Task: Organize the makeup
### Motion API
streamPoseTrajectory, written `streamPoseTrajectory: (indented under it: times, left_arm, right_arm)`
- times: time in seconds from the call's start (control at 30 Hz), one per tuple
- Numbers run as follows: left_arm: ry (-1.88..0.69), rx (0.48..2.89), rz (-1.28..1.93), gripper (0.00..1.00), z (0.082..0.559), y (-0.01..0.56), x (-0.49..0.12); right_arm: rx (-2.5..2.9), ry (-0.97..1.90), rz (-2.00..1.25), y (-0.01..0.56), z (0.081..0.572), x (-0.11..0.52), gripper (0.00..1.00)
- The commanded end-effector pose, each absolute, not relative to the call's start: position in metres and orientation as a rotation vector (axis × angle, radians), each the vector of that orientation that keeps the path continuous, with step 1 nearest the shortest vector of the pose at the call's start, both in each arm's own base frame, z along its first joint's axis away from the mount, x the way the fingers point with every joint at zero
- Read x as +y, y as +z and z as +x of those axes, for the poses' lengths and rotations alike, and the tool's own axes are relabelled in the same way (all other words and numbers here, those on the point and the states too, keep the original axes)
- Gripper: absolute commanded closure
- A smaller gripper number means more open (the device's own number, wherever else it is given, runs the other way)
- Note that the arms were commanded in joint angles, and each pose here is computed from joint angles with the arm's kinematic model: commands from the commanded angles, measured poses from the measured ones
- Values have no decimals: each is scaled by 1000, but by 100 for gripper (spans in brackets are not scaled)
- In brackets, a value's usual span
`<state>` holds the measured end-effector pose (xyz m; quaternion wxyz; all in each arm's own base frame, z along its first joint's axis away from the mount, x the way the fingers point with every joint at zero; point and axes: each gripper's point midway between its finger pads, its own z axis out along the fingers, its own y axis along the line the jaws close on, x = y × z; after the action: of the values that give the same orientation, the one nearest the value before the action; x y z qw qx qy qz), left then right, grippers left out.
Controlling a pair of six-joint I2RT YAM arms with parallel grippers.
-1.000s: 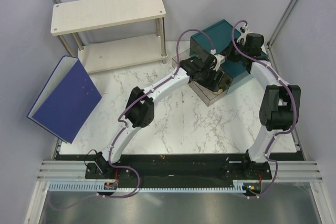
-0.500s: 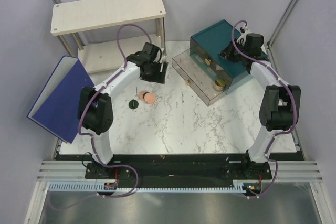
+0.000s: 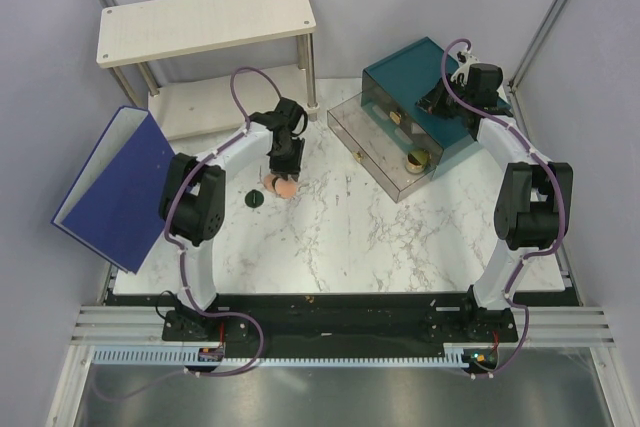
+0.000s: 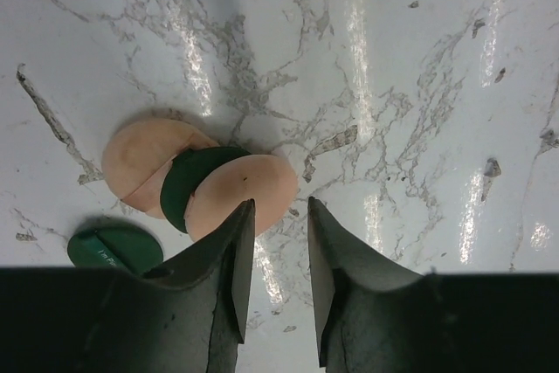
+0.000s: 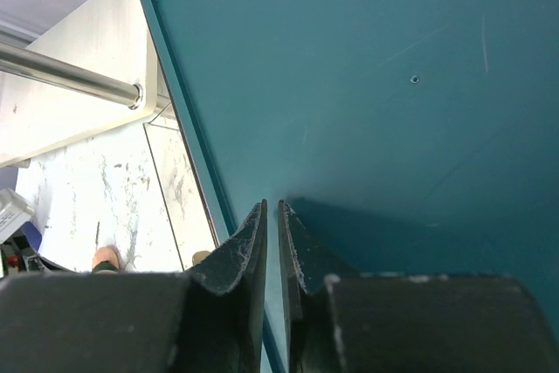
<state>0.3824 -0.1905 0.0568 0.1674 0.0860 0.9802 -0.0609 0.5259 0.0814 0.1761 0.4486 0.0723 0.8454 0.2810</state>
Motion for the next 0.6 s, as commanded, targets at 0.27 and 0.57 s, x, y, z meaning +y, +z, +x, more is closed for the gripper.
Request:
streamPoseTrajectory:
  times: [0.27,0.57]
  left_arm:
    - [-68,2851,154,58,375,41,-174]
    - [-39,2919,182,60,363,17,-170]
  right_arm:
    - [2407,673,275,88,483,83,82]
    - [2406,669,275,88,483,82,82]
